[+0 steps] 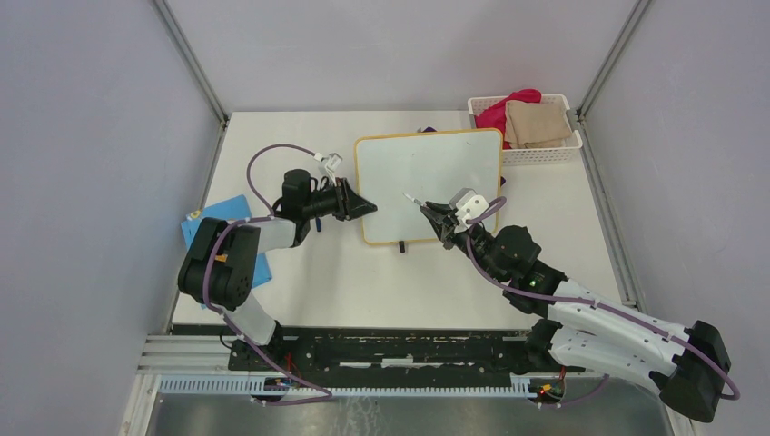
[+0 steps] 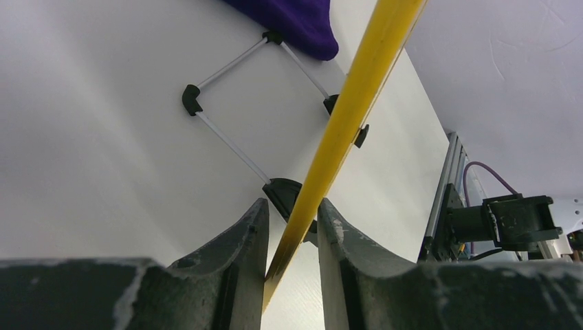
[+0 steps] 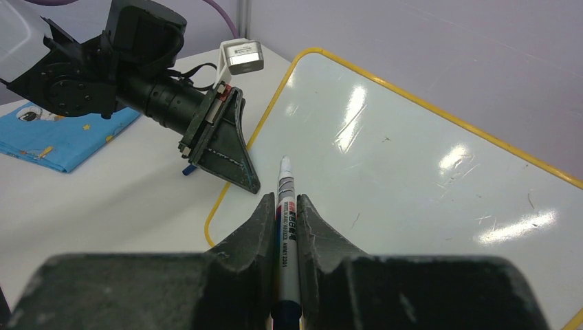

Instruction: Write a sentence on the whiteboard

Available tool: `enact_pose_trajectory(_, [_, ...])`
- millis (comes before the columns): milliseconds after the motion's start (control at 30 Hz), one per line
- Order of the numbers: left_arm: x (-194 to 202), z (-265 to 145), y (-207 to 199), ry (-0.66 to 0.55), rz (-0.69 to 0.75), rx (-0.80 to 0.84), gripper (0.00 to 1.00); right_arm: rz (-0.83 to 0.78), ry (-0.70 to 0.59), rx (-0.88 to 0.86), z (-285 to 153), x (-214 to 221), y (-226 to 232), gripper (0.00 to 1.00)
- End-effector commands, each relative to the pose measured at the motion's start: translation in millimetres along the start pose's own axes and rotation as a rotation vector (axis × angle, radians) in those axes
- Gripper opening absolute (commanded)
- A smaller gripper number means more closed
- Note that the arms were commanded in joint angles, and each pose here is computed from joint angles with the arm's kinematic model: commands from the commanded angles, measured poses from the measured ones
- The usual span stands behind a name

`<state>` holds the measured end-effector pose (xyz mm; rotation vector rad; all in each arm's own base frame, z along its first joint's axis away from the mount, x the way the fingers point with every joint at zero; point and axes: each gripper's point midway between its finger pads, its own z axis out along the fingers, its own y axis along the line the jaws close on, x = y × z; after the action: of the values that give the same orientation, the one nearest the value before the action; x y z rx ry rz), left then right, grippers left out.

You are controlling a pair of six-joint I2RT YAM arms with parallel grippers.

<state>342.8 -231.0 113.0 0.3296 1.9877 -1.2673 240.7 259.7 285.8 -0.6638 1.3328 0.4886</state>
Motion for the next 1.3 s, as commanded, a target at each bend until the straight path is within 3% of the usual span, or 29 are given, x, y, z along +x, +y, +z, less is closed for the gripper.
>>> enact_pose_trajectory(0, [-12.3,3.5,-3.8,-0.012,0.063,0.037,0.36,0.021,-0.074,0.009,2.4,-23.9,-2.8,0.00])
enact_pose_trajectory(333, [-10.5,4.4,-3.2,-0.005,0.057,0.048,0.26,0.030,-0.062,-0.012,8.5,-22.0,3.0,0.00])
enact_pose_trajectory(400, [-11.1,4.2,-2.6,-0.007,0.056,0.046,0.29,0.028,-0.058,-0.020,10.3,-22.0,5.1,0.00])
enact_pose_trajectory(500, [-16.2,2.5,-3.8,-0.019,0.054,0.048,0.44,0.025,-0.057,-0.024,10.9,-22.1,6.5,0.00])
enact_pose_trajectory(600, [-24.2,-0.9,-9.8,-0.046,0.058,0.082,0.50,0.025,-0.057,-0.027,10.5,-21.6,7.2,0.00])
enact_pose_trajectory(800, [-27.4,-2.3,-25.6,-0.061,0.021,0.211,0.52,0.025,-0.055,-0.028,9.6,-19.6,7.5,0.00])
enact_pose_trajectory(1133, [-10.4,1.7,-16.2,-0.020,0.005,0.211,0.52,0.029,-0.054,-0.030,10.0,-18.6,8.5,0.00])
enact_pose_trajectory(1267, [-5.4,2.4,-11.7,-0.005,0.002,0.199,0.46,0.027,-0.051,-0.028,9.7,-16.9,8.2,0.00])
